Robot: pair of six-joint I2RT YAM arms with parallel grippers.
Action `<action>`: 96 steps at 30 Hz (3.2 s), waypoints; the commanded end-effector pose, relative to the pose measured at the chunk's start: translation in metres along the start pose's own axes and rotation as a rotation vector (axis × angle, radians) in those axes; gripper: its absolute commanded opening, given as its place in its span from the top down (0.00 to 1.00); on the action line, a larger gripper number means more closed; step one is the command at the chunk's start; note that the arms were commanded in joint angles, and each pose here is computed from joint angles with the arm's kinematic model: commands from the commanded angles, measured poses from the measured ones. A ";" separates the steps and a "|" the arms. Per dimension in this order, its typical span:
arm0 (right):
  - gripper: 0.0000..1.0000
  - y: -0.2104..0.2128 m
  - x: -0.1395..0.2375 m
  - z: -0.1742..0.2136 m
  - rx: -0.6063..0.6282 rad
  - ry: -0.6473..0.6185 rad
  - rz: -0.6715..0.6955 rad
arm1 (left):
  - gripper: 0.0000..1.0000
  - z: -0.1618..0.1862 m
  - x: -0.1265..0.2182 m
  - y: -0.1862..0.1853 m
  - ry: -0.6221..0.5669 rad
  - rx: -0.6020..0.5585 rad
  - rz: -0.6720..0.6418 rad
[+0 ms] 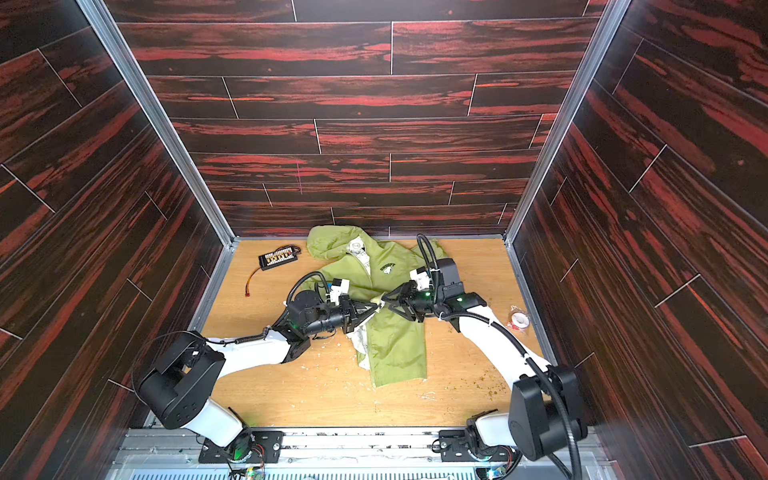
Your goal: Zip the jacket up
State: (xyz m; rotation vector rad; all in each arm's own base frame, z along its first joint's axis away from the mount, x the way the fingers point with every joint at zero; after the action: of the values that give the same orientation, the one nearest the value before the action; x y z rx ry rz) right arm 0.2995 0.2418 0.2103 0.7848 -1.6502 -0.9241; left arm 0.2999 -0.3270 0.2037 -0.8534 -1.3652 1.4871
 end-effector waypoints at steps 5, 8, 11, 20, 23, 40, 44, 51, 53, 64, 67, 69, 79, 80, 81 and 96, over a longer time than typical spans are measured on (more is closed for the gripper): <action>0.64 0.012 -0.021 -0.011 0.001 0.034 -0.069 | 1.00 0.013 0.006 -0.019 0.034 -0.024 0.046; 0.66 0.016 -0.025 -0.011 0.012 0.045 -0.074 | 1.00 0.013 0.005 -0.018 0.035 -0.023 0.045; 0.73 0.016 -0.028 -0.008 0.012 0.059 -0.075 | 1.00 0.013 0.005 -0.019 0.034 -0.025 0.048; 1.00 0.011 -0.025 -0.002 0.006 0.083 -0.034 | 0.72 0.011 0.005 -0.021 0.016 -0.025 0.047; 1.00 0.010 -0.023 0.000 0.007 0.087 -0.019 | 0.62 0.011 0.006 -0.019 0.012 -0.027 0.042; 1.00 0.009 -0.012 0.001 0.002 0.085 -0.012 | 0.73 0.009 0.007 -0.009 0.004 -0.021 0.019; 1.00 0.007 -0.009 0.000 -0.003 0.081 -0.011 | 0.65 0.008 0.008 -0.004 -0.006 -0.012 0.009; 1.00 0.007 -0.009 0.002 -0.004 0.089 -0.015 | 0.66 0.008 0.005 -0.010 0.009 -0.021 0.025; 1.00 0.007 -0.009 0.002 -0.003 0.090 -0.017 | 0.69 0.009 0.003 -0.013 0.018 -0.026 0.035; 1.00 0.008 -0.010 0.000 -0.004 0.097 -0.026 | 0.81 0.011 0.000 -0.018 0.043 -0.034 0.051; 1.00 0.007 -0.010 0.001 -0.005 0.100 -0.025 | 0.81 0.011 -0.001 -0.018 0.046 -0.033 0.049; 1.00 0.007 -0.010 0.001 -0.007 0.101 -0.026 | 0.83 0.011 -0.002 -0.016 0.049 -0.031 0.046; 1.00 0.005 -0.010 -0.001 -0.010 0.107 -0.029 | 0.88 0.009 -0.007 -0.017 0.061 -0.029 0.046; 1.00 0.004 -0.010 -0.001 -0.011 0.109 -0.031 | 0.88 0.008 -0.008 -0.017 0.060 -0.029 0.047; 1.00 0.004 -0.010 -0.001 -0.010 0.110 -0.031 | 0.89 0.008 -0.008 -0.017 0.060 -0.030 0.047; 1.00 0.001 -0.006 -0.007 -0.017 0.108 -0.037 | 0.90 0.005 -0.015 -0.018 0.067 -0.026 0.053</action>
State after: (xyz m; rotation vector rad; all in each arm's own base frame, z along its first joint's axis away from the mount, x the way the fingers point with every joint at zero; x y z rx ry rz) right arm 0.3056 0.2447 0.2073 0.8223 -1.5548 -0.9099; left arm 0.3013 -0.3382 0.2025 -0.8769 -1.3273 1.4632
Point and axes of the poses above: each gripper's point midway between its finger pads, its own x axis back along the fingers, its own y axis along the line the jaws close on, z = x × y, the point moved 1 cm from there along x, back along the fingers, and after that the axes turned 12 degrees about x, right-handed, at the moved point
